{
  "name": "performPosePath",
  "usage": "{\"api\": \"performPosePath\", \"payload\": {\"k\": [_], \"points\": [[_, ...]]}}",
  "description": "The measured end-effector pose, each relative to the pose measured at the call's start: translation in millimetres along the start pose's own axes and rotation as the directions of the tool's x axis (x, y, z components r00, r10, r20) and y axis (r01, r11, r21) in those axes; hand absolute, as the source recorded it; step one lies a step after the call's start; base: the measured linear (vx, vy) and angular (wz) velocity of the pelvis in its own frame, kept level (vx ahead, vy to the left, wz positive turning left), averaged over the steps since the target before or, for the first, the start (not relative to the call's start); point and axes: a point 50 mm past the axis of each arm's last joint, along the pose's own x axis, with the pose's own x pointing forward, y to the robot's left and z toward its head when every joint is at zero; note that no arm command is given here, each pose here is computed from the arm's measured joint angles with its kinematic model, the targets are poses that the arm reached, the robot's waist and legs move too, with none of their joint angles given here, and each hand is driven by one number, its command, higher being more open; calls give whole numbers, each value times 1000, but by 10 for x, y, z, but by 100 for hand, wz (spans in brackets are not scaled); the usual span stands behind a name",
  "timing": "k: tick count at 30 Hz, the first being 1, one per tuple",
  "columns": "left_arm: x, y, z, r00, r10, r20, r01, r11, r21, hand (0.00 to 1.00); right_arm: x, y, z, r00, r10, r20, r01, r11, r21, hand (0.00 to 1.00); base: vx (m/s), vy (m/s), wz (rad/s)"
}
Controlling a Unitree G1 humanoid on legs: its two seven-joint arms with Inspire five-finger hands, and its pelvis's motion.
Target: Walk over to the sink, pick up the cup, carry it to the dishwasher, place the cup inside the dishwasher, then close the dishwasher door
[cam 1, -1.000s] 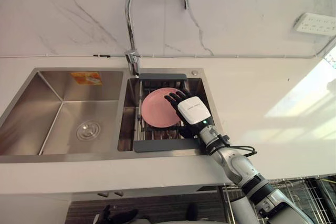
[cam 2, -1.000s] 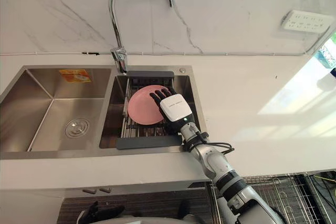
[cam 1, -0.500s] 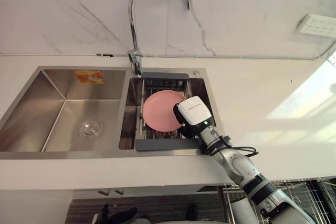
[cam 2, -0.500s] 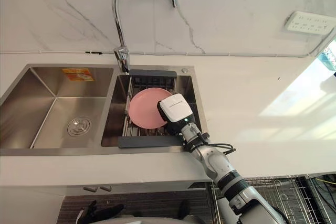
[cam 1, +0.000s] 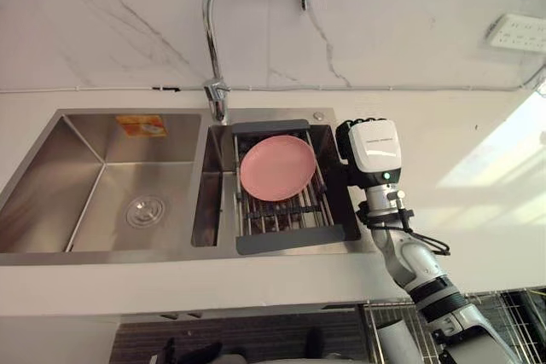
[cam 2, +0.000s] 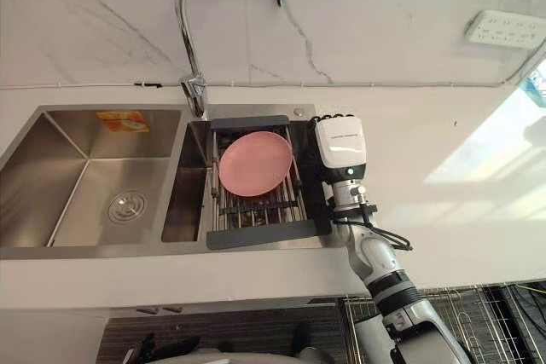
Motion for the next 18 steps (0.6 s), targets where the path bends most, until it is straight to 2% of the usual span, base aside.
{"api": "performPosePath", "payload": {"k": [5, 6, 12, 18], "points": [[0, 0, -1, 1000, 0, 0, 0, 1000, 0, 100, 19, -22, 59, 999, 18, 37, -19, 999, 46, 0, 0, 0, 0], [0, 1, -1, 1000, 1, -1, -1, 1000, 0, 100, 24, -24, 70, 999, 31, 43, -33, 998, 61, 100, 0, 0, 0], [-1, 6, -5, 1000, 13, -4, -13, 1000, 0, 100, 50, -57, 143, 977, 166, 131, -189, 964, 189, 100, 0, 0, 0], [-4, 15, -23, 1000, 16, -13, -17, 1000, -2, 100, 66, -120, 184, 929, 305, 207, -347, 913, 212, 100, 0, 0, -1]]}}
